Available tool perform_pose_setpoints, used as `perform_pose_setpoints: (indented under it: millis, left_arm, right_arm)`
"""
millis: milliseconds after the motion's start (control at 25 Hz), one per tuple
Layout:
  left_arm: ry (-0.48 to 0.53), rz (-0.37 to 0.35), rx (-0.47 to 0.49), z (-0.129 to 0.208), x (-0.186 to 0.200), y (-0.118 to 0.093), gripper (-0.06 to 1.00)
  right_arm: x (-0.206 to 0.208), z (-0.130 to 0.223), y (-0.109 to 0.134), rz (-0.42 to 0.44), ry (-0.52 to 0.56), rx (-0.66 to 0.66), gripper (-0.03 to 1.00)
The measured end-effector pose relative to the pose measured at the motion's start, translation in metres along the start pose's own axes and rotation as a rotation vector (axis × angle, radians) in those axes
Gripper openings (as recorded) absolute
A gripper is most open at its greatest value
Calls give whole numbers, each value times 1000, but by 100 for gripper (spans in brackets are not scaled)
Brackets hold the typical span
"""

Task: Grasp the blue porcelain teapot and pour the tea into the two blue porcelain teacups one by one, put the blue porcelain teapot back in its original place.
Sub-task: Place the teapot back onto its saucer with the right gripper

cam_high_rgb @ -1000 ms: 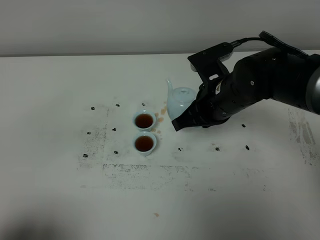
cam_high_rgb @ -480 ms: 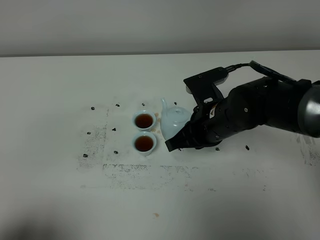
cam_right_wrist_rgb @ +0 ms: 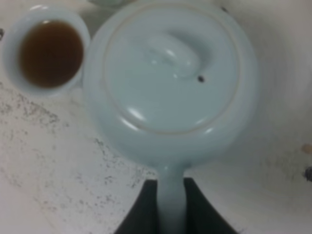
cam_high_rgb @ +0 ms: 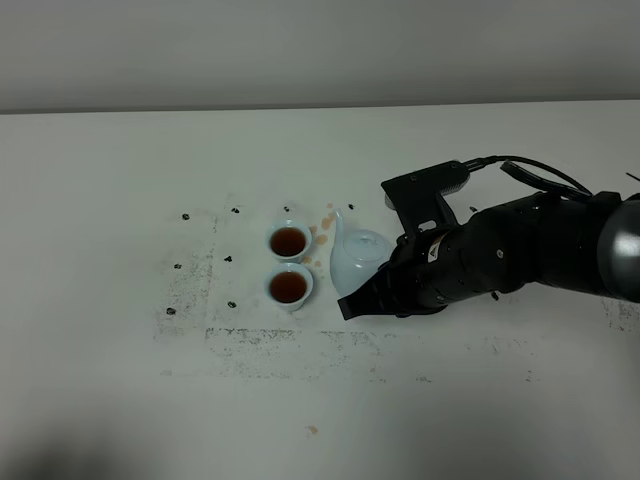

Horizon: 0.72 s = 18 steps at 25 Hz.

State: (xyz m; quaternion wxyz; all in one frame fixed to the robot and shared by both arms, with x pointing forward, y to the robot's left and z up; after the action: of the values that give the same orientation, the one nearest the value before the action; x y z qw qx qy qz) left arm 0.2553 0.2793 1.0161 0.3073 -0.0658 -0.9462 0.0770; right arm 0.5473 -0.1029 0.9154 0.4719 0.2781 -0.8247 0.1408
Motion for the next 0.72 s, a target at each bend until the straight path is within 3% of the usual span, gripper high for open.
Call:
perform_pose_setpoints:
  millis: [440,720]
  left_arm:
    - [0,0,0,0,0,0,68]
    - [0,0,0,0,0,0,68]
  right_arm:
    - [2,-2,0,3,-19,-5,4]
    - [44,-19,-10,34,-129,-1,4]
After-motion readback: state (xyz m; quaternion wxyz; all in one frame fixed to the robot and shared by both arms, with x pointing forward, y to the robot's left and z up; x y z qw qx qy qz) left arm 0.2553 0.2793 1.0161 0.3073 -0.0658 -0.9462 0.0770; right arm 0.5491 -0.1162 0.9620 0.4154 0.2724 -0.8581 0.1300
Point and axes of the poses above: a point on each arm's last joint axis where the gripper is mounted, x pointing back along that axis away from the gripper, y along the wrist's bending axis when the last joint is at zero, z = x × y, the point moved 3 cm from there along -x, pointing out along that axis toward the gripper, and after that the axes turned 13 degrees about x, right-handed, at the moved point
